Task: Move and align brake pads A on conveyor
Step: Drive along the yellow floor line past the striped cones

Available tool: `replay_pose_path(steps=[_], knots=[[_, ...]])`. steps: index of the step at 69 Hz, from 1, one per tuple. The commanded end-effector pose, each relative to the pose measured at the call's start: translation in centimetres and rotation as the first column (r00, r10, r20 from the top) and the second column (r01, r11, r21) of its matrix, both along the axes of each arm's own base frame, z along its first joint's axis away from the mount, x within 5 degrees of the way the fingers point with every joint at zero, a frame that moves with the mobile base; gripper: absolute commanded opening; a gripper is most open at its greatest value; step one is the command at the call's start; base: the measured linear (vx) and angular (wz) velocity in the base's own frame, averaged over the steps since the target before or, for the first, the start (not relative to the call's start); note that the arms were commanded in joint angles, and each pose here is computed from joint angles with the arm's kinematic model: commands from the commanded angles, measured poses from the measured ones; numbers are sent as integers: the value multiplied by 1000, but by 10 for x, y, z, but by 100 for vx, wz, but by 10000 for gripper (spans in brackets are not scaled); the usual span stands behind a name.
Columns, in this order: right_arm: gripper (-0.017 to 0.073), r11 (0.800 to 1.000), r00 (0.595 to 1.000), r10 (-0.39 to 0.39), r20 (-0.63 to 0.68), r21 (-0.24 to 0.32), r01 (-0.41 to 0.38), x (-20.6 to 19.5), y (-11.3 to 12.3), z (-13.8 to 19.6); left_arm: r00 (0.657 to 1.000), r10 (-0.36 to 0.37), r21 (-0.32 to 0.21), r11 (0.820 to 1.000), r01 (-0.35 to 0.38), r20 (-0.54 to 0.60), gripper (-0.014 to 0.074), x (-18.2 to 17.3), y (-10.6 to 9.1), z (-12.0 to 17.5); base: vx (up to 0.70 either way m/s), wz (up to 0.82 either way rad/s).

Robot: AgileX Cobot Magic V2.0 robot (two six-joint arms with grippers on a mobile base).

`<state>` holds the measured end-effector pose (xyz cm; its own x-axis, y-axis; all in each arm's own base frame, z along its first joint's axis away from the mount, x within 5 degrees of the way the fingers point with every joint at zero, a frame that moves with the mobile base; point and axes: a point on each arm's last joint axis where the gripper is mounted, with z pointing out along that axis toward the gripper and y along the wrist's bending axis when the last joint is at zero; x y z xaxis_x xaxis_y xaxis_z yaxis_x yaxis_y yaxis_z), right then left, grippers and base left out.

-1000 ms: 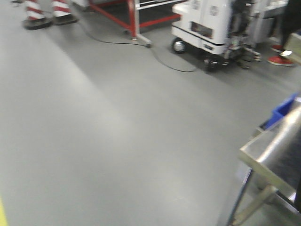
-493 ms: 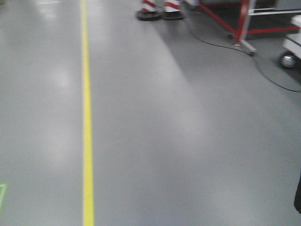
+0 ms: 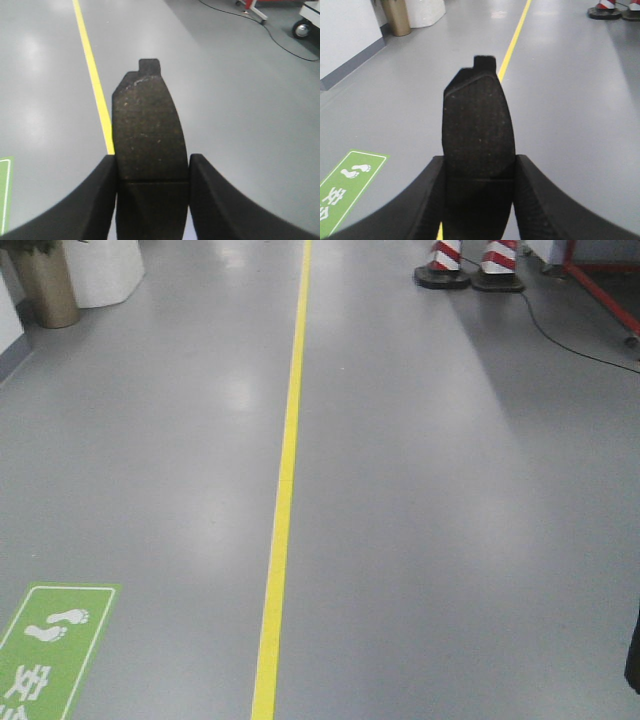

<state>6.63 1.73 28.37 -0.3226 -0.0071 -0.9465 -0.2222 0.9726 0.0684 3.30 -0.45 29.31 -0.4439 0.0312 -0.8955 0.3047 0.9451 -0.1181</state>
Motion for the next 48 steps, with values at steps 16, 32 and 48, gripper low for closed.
replay_pose_path(steps=[16,32,48], knots=[[-4,1000,992,-11,125,12,9,2,-1,19,995,-7,-40,999,10,97,-6,3,-2,16,15,27],[-4,1000,992,-11,125,12,9,2,-1,19,995,-7,-40,999,10,97,-6,3,-2,16,27,11],[-4,1000,992,-11,125,12,9,2,-1,19,995,-7,-40,999,10,97,-6,3,-2,16,43,-13]])
